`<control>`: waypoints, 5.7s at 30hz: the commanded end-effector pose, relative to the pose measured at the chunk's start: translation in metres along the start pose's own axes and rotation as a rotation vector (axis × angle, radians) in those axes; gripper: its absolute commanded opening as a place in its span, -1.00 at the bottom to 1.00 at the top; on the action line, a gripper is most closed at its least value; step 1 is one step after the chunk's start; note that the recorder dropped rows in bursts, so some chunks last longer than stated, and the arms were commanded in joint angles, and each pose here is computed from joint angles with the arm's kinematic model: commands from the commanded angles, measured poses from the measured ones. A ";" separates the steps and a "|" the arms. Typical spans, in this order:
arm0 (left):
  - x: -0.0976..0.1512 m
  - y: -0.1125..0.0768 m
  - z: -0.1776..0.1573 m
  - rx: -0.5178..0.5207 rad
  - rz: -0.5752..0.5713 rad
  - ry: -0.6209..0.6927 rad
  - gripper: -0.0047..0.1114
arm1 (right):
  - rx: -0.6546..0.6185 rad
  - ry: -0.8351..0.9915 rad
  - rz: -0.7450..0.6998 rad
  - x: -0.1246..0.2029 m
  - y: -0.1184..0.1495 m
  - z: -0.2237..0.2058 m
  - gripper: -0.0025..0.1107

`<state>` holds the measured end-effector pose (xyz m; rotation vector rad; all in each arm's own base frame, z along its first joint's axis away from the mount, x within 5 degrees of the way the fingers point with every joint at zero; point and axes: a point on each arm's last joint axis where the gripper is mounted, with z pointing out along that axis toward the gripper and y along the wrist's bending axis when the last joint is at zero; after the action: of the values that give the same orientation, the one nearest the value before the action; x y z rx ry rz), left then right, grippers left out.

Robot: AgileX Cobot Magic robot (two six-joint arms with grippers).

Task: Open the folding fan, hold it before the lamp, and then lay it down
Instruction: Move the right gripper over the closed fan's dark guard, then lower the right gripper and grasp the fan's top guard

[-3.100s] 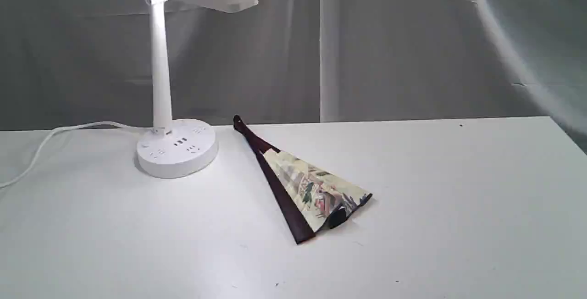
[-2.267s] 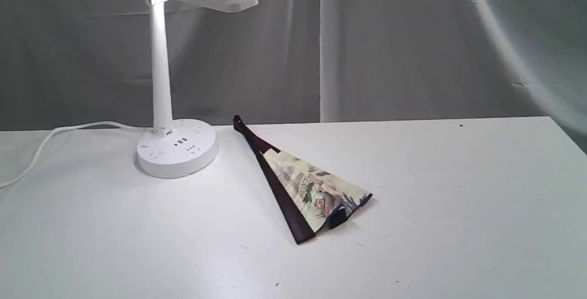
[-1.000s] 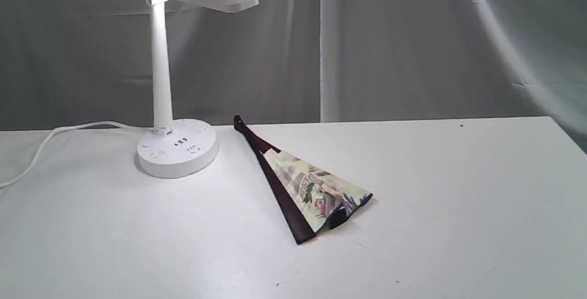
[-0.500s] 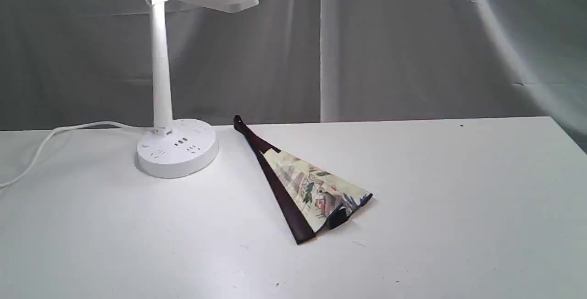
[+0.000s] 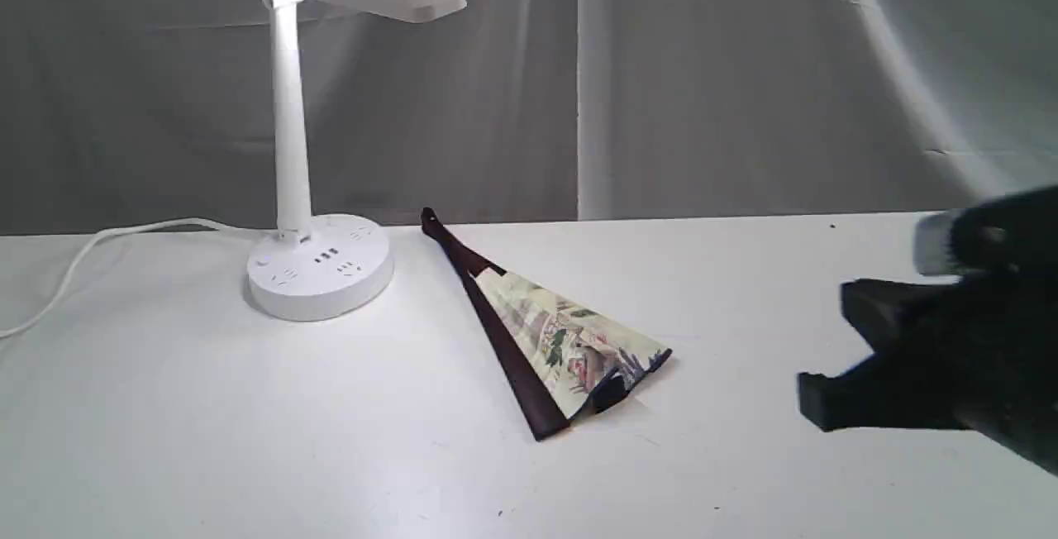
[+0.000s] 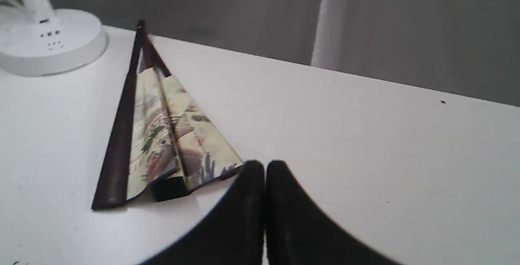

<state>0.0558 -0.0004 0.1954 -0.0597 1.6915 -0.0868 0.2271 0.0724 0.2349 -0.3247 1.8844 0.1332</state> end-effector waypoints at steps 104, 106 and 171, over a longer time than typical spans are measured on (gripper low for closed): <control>0.039 -0.083 0.250 0.401 0.205 0.510 -0.55 | -0.263 0.480 -0.314 0.014 0.054 0.251 0.20; 0.039 -0.083 0.250 0.401 0.205 0.510 -0.55 | -0.270 0.474 -0.320 0.014 0.059 0.250 0.20; 0.040 -0.082 0.250 0.389 0.214 0.519 -0.55 | -0.304 0.488 -0.365 0.005 0.067 0.241 -0.96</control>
<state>0.2967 -0.0884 0.1319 0.4721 2.1670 -0.2823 0.4265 0.1966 0.1376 -0.9621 2.2733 0.1096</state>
